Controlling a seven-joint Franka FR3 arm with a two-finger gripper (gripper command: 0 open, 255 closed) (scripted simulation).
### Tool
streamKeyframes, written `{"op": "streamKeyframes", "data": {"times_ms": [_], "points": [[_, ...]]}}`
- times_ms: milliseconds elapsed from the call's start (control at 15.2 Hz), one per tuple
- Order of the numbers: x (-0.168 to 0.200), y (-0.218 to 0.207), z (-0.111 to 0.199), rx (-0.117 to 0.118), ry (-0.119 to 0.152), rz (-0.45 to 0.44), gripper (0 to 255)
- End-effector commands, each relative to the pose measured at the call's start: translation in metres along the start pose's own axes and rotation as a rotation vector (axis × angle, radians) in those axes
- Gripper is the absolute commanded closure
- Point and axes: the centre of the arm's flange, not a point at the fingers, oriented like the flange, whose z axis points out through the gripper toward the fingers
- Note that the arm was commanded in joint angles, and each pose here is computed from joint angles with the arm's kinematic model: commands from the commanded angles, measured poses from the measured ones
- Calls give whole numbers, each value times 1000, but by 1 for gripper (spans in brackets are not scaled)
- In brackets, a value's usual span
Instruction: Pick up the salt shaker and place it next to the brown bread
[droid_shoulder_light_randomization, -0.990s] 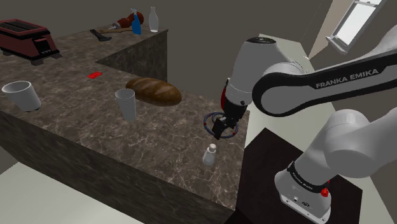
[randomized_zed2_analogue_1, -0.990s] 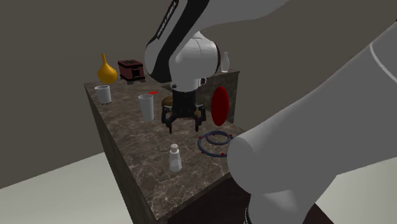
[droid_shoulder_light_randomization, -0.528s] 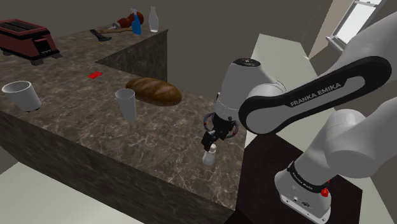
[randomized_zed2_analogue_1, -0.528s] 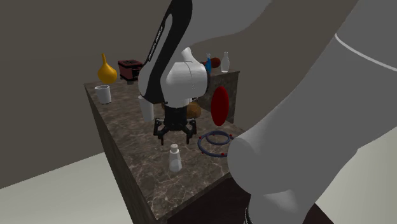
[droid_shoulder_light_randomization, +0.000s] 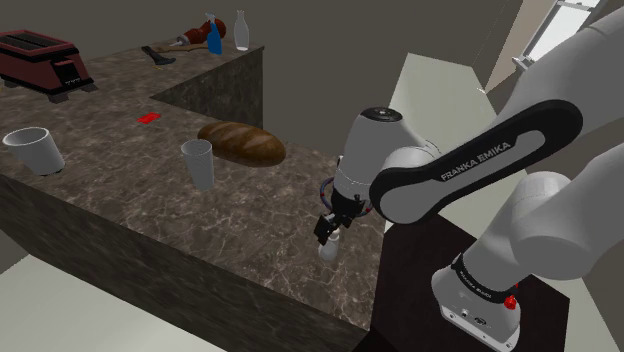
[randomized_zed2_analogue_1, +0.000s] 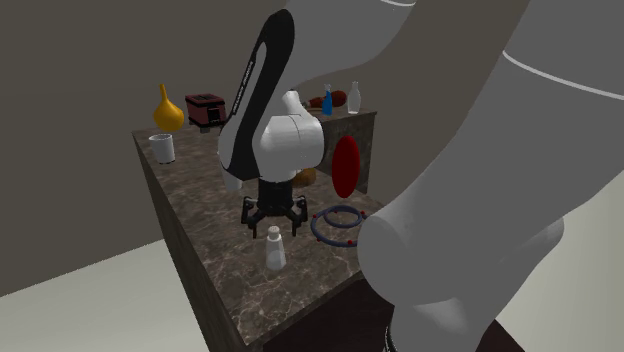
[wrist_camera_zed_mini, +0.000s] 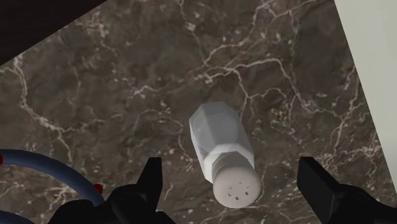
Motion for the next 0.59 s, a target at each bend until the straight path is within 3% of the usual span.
{"op": "streamKeyframes", "data": {"times_ms": [0, 198, 264, 528], "points": [[0, 0, 1, 0, 0, 0, 0], [0, 0, 1, 0, 0, 0, 0], [0, 0, 1, 0, 0, 0, 255], [0, 0, 1, 0, 0, 0, 255]]}}
